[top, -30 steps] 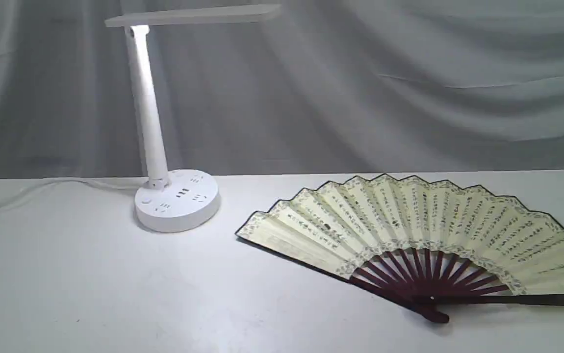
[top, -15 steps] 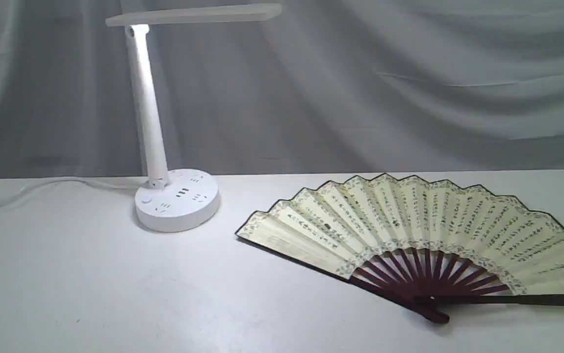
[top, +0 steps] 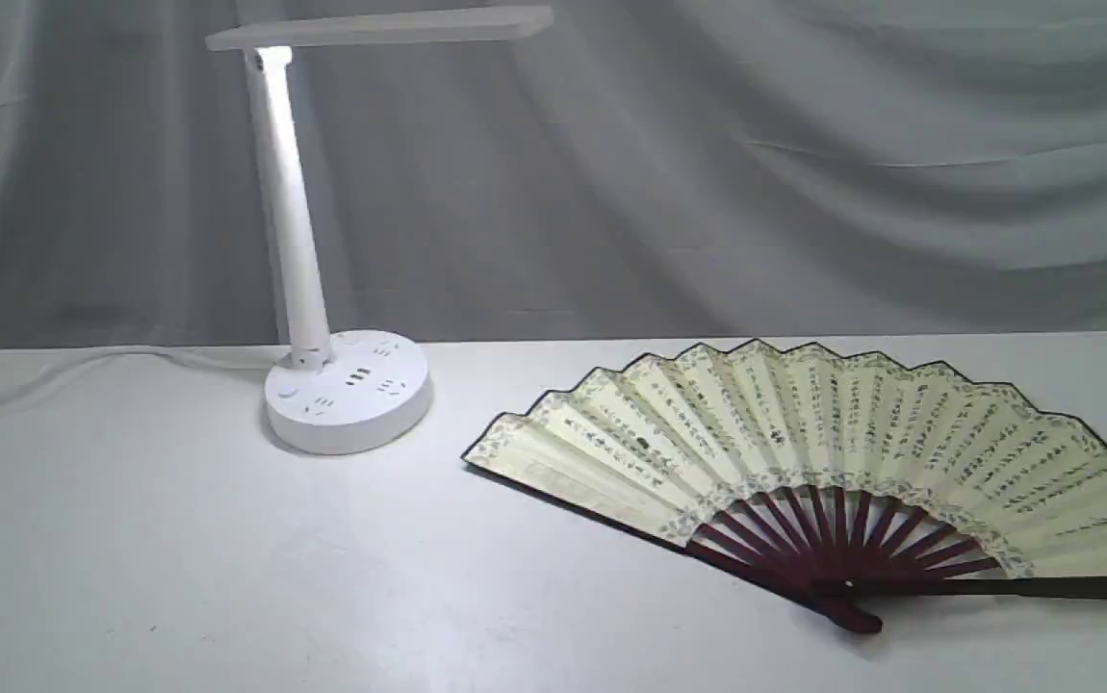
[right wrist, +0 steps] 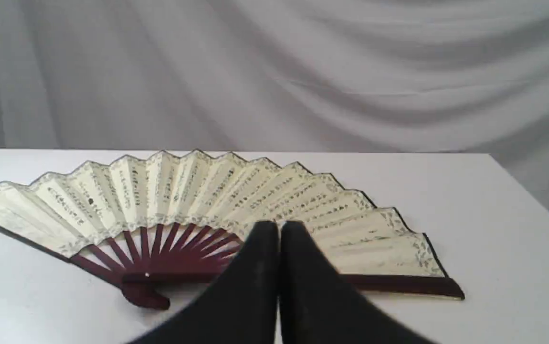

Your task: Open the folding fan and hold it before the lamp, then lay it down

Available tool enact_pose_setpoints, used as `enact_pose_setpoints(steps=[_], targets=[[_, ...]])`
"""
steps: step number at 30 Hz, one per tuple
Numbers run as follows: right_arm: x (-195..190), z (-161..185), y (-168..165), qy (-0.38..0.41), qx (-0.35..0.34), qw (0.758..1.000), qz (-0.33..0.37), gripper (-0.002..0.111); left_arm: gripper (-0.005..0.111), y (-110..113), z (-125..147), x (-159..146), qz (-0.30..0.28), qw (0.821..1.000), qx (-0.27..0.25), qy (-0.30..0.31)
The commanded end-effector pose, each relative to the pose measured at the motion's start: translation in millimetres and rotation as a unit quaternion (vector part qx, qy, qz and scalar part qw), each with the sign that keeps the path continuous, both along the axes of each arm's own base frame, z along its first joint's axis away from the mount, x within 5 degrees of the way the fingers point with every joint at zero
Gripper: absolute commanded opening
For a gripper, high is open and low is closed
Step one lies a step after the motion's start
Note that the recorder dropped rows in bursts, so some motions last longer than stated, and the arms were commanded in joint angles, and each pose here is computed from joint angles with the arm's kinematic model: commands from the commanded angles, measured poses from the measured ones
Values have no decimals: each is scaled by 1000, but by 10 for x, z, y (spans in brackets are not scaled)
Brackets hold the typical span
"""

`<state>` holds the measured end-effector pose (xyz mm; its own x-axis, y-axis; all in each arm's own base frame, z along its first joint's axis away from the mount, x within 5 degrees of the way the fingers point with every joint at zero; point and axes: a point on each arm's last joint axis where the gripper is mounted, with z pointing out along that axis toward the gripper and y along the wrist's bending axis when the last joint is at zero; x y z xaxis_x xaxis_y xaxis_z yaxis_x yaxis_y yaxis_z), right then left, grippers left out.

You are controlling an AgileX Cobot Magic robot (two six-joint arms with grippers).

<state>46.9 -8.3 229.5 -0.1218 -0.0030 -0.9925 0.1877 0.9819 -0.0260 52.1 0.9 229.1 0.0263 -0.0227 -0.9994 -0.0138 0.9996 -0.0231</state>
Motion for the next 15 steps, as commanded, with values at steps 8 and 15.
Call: enact_pose_setpoints(steps=[8,15], targets=[[75,-387,-19,19,9,1000,-2,0,0,-10,-345,38,-5,997,-27,72],[75,-387,-19,20,6,1000,-2,0,0,-10,-355,36,-5,997,-27,77]])
